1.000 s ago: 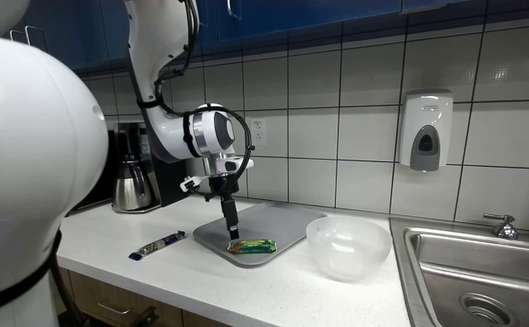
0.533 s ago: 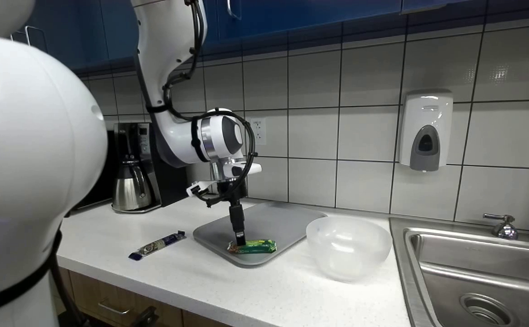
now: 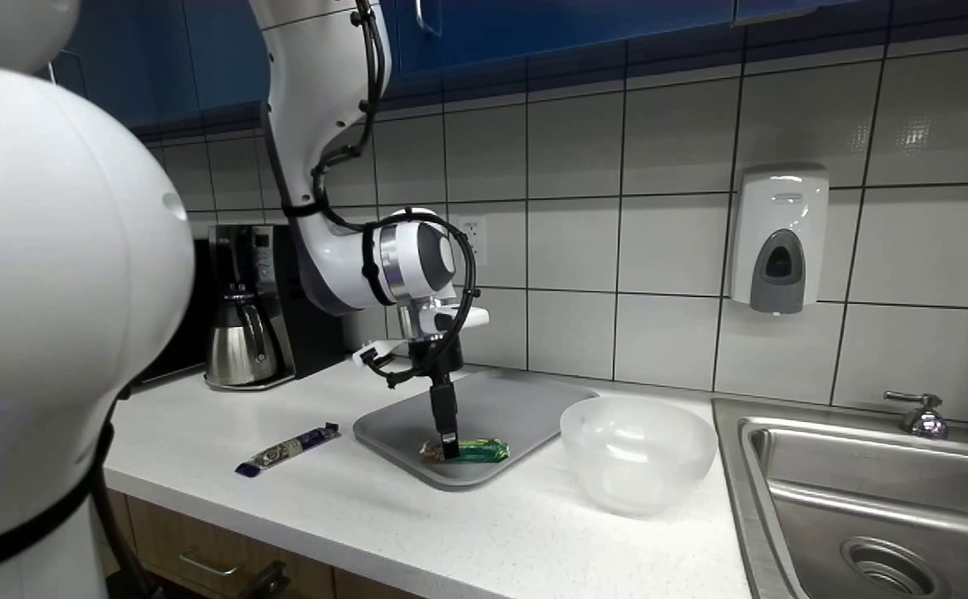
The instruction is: Move the objects from the tray to the top of the kitchen counter
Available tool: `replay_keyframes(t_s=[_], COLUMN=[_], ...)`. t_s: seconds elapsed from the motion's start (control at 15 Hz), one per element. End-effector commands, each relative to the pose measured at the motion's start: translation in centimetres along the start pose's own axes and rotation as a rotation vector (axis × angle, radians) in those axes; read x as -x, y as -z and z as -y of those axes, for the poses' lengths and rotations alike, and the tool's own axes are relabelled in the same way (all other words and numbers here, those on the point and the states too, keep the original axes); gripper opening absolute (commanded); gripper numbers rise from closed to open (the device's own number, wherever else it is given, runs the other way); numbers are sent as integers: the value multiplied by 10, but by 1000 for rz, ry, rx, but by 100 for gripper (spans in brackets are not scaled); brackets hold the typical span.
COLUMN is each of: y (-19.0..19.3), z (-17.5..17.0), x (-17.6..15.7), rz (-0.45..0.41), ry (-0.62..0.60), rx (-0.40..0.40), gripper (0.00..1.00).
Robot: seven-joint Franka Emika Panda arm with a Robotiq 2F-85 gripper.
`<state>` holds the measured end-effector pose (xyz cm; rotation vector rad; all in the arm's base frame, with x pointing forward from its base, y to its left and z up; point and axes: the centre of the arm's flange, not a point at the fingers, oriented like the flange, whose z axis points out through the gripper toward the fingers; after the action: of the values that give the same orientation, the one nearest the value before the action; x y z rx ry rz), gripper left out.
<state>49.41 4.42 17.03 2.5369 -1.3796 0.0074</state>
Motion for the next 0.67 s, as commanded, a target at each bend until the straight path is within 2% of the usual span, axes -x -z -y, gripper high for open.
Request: replay_keyframes(t_s=[0.0, 0.6], y=[-2, -5], z=[10, 19], x=[-11, -14], rz=[-13, -30], ry=[-32, -50], rx=[-3, -74], gripper=[100, 100])
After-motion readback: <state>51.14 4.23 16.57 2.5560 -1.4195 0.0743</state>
